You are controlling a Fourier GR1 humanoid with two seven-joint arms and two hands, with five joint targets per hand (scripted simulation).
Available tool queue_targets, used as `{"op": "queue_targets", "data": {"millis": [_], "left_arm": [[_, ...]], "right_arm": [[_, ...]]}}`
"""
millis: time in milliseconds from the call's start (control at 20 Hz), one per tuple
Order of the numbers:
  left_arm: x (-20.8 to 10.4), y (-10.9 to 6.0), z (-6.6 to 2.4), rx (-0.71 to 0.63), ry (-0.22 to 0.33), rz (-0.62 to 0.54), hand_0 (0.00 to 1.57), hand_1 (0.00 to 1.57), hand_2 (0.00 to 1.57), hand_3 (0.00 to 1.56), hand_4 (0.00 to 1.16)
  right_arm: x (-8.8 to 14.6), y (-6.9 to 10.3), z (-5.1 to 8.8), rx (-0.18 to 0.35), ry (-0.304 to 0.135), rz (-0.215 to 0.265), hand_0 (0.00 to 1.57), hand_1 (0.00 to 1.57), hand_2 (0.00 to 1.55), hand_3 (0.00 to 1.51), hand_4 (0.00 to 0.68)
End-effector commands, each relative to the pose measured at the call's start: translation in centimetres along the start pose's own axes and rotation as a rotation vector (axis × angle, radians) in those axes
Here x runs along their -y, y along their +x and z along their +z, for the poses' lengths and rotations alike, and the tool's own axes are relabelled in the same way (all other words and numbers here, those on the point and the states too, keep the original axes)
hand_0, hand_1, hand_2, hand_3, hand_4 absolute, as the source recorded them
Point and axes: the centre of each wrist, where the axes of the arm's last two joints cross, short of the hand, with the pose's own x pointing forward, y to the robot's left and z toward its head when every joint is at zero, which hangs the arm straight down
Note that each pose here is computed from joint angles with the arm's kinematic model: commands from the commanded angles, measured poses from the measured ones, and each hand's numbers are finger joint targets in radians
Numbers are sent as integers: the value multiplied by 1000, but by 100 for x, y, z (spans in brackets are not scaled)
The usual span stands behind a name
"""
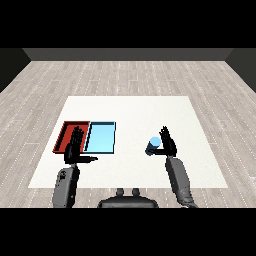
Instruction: Pick the blue can and put it in the blue box
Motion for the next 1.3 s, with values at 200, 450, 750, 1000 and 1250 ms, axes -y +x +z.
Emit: {"op": "queue_targets", "data": {"millis": [200, 450, 750, 1000, 1250], "left_arm": [[50, 153, -78, 13, 1, -6, 0, 0, 0, 0, 0], [-15, 116, 201, 5, 11, -20, 0, 0, 0, 0, 0], [22, 228, -64, -3, 14, 4, 0, 0, 0, 0, 0], [121, 28, 41, 11, 4, 14, 0, 0, 0, 0, 0], [9, 8, -11, 18, 5, -24, 0, 0, 0, 0, 0]], "right_arm": [[-256, -146, -176, -52, -4, -28, 0, 0, 0, 0, 0], [-172, -446, -113, -37, -16, -49, 0, 0, 0, 0, 0], [-189, -267, -141, -25, -138, 54, 1272, 1272, 1388, 1370, 437], [-420, -164, -133, -27, -130, 84, 1532, 1532, 1490, 1444, 587], [-460, 58, -241, -36, -86, 156, 1505, 1505, 1474, 1443, 605]]}}
